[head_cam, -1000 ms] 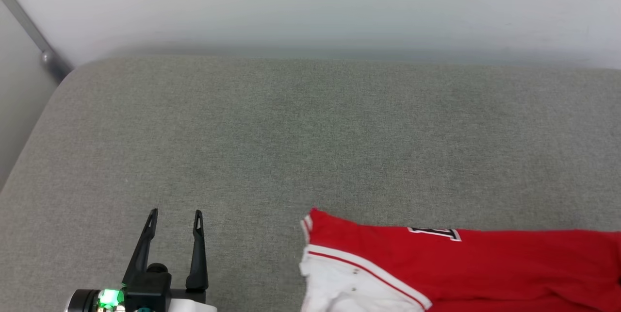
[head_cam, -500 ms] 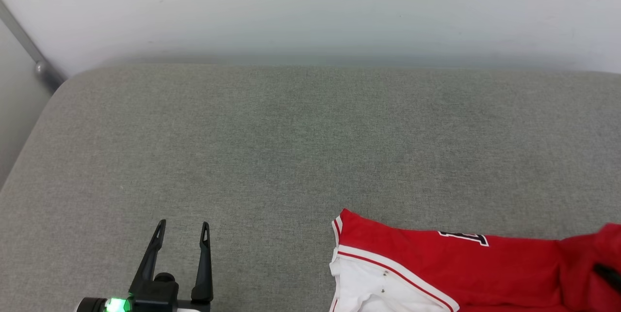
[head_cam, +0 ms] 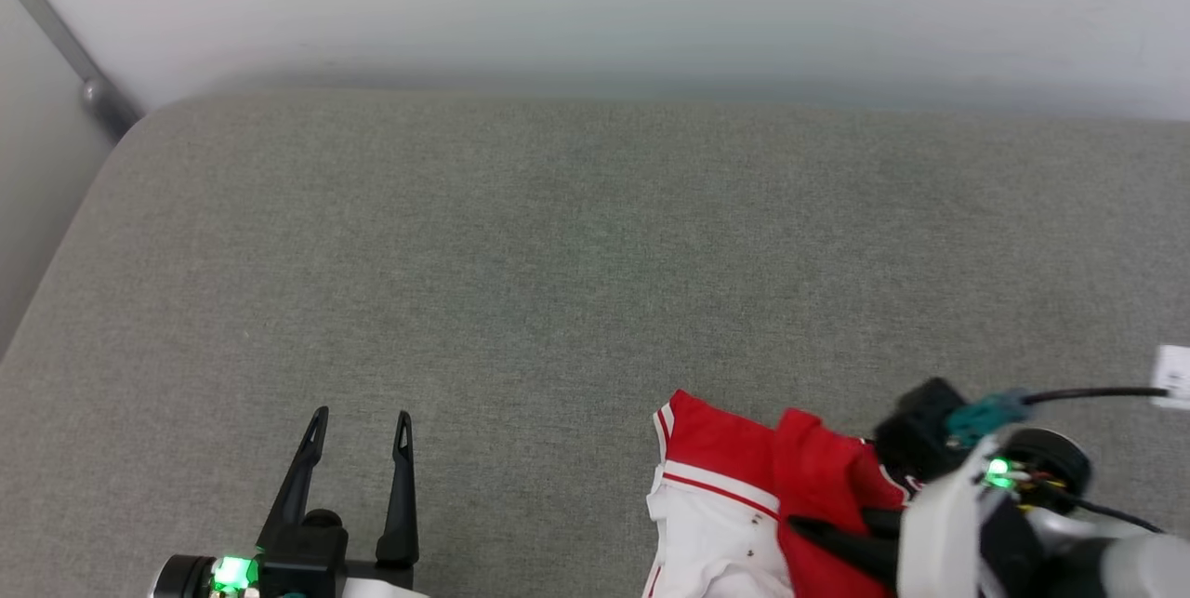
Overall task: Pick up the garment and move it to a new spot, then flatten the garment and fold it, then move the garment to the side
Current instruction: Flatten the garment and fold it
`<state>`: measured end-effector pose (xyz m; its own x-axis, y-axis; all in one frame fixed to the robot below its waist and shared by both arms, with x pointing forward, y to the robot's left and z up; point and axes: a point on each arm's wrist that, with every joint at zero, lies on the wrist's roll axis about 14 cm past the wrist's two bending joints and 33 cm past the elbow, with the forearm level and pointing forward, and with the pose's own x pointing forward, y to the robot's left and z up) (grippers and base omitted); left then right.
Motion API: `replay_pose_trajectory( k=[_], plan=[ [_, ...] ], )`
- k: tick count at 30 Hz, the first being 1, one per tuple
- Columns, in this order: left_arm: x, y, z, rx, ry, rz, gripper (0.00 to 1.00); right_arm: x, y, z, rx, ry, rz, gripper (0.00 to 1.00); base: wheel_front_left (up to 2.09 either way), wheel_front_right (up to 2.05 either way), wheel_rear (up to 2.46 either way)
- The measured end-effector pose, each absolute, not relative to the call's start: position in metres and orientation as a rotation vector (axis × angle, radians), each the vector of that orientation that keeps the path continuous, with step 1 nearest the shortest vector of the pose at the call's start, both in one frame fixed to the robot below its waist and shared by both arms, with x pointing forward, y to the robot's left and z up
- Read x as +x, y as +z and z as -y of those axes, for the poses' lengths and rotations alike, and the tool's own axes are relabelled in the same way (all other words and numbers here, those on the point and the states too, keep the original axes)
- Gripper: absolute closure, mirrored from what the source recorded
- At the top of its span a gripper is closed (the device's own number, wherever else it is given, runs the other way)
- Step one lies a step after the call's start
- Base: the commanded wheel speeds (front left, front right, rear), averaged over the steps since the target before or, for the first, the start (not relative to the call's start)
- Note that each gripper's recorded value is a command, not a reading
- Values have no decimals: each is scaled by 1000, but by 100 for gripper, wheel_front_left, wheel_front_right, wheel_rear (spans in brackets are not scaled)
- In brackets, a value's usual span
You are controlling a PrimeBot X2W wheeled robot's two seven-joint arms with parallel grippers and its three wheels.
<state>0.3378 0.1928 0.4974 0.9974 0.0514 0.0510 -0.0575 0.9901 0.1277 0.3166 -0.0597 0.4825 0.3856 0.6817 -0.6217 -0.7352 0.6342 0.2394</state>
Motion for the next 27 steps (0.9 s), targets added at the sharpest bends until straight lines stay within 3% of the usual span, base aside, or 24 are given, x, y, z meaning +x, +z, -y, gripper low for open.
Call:
replay_pose_trajectory(
  k=[6, 13, 18, 19, 20, 21, 24, 27],
  plan=[
    [347, 496, -195, 122, 62, 43, 0, 326, 450, 10, -183, 1027, -798, 100, 0, 0, 0],
    [350, 492, -195, 109, 70, 31, 0, 319, 391, 2, -302, 1055, -945, 100, 0, 0, 0],
    [347, 493, -199, 109, 82, 32, 0, 323, 385, 1, -309, 1049, -913, 100, 0, 0, 0],
    [344, 492, -200, 108, 85, 29, 0, 325, 388, 1, -305, 1046, -891, 78, 0, 0, 0],
    [341, 491, -201, 108, 87, 23, 0, 328, 392, 2, -305, 1041, -865, 46, 0, 0, 0],
    [339, 490, -201, 108, 89, 21, 0, 331, 398, 3, -301, 1035, -834, 0, 0, 0, 0],
    [335, 493, -200, 105, 85, 31, 0, 342, 424, 6, -279, 1018, -709, 0, 0, 0, 0],
    [332, 493, -196, 103, 74, 35, 0, 370, 469, 15, -252, 954, -483, 0, 0, 0, 0]
  ],
)
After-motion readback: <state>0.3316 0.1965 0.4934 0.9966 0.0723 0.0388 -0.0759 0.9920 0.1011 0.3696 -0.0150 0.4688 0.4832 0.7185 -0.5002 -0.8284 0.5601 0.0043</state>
